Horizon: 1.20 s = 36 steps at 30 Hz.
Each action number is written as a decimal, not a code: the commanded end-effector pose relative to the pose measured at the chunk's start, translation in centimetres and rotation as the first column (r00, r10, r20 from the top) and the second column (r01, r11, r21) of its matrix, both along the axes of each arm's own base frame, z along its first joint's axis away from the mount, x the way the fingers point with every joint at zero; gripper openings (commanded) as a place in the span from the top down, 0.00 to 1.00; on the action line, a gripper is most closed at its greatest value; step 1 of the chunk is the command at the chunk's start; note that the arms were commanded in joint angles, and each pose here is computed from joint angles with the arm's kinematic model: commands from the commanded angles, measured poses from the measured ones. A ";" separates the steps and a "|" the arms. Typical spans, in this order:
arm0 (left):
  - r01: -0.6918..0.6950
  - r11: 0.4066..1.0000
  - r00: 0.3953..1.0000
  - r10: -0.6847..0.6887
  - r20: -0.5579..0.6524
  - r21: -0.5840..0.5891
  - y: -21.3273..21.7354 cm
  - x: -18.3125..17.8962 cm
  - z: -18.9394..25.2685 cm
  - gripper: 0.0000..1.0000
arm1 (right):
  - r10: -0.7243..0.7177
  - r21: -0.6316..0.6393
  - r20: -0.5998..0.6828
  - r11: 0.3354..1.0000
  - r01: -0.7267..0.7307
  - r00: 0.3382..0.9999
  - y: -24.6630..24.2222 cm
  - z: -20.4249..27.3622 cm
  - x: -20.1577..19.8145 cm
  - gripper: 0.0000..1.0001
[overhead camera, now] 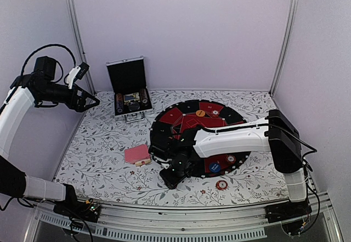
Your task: Distribute texas hold em gaming equipment
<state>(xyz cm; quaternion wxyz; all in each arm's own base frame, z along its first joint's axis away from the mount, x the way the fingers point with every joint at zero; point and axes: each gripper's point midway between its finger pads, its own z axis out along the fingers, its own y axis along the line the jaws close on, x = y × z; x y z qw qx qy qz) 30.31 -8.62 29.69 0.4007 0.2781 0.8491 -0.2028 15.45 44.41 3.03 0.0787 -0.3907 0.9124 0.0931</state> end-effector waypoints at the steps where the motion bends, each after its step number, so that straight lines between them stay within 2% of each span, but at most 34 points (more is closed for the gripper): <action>1: 0.005 1.000 1.000 -0.005 0.017 0.003 0.0 -0.4 0.6 0.00 | -0.007 0.024 0.056 1.000 0.005 0.998 0.5 2.2 0.8 0.61; 11: 0.008 1.000 1.000 -0.008 0.018 -0.001 0.0 -0.5 0.7 0.00 | -0.018 0.046 0.093 0.999 0.014 0.996 0.5 4.7 1.3 0.63; 16: 0.008 1.000 1.000 -0.008 0.017 -0.002 0.0 -0.5 0.7 0.00 | -0.070 0.050 0.131 0.997 0.064 0.989 -0.6 6.2 3.5 0.65; 21: 0.008 1.000 1.000 -0.008 0.016 -0.001 0.0 -0.5 0.6 0.00 | -0.191 0.083 0.166 0.980 0.179 0.967 -4.0 8.1 8.6 0.65; 24: 0.008 1.000 1.000 -0.008 0.014 0.002 0.0 -0.6 0.5 0.00 | -0.297 0.115 0.186 0.953 0.280 0.937 -7.5 9.2 13.1 0.65; 31: 0.008 1.000 1.000 -0.008 0.017 0.005 0.0 -0.6 0.5 0.00 | -0.496 0.179 0.246 0.868 0.464 0.833 -14.7 10.8 22.5 0.65; 36: 0.016 1.000 1.000 -0.016 0.014 -0.004 -0.1 -0.6 0.7 0.00 | -0.587 0.174 0.279 0.809 0.561 0.760 -19.1 10.1 28.1 0.65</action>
